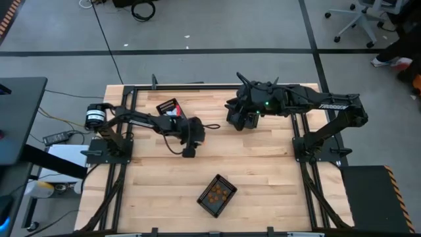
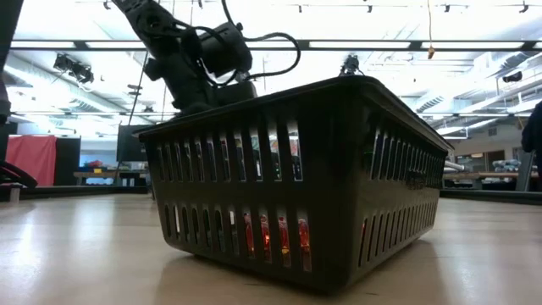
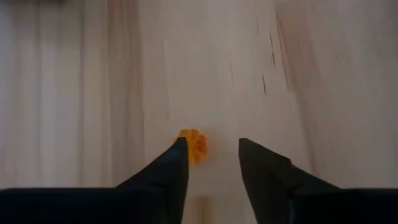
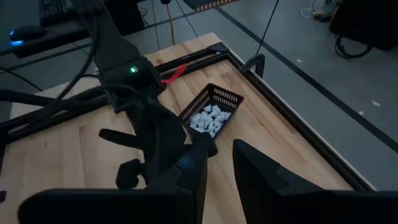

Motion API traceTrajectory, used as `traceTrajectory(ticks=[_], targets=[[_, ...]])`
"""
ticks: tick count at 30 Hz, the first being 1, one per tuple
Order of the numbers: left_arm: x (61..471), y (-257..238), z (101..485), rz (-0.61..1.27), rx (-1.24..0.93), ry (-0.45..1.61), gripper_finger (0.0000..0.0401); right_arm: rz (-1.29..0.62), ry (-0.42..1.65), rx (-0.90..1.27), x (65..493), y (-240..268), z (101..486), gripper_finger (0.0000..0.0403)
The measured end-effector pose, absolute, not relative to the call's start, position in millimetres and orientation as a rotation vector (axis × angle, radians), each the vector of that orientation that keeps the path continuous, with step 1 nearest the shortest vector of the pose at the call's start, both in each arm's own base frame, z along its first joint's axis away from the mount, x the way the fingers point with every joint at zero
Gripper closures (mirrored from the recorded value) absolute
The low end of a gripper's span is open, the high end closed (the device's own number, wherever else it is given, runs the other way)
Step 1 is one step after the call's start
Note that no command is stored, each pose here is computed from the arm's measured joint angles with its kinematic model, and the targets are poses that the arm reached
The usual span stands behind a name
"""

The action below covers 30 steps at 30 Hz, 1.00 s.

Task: Sort Halloween decoration
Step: Put the orange pumpkin toy into the bottom black basket

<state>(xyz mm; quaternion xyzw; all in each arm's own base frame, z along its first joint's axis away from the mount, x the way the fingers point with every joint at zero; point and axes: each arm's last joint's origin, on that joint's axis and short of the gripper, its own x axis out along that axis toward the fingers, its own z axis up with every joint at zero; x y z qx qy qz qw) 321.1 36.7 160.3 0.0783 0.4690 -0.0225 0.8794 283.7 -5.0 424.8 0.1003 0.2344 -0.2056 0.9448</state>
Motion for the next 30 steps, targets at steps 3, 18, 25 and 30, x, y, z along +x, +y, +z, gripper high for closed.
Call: traceTrajectory(ticks=[3,18,25,30], targets=[[325,38,155,-0.030,0.137,0.966,0.0232,-0.419,0.478,0.207,284,-5,425,0.0320],[331,51,129,0.026,0.082,1.009,0.0209,-0.420,0.478,0.208,284,-5,425,0.0320],[332,51,126,0.004,0.053,1.022,0.0234,-0.422,0.477,0.214,284,-5,425,0.0320],[331,50,125,-0.005,0.047,1.032,0.0284,-0.422,0.477,0.214,284,-5,425,0.0320]])
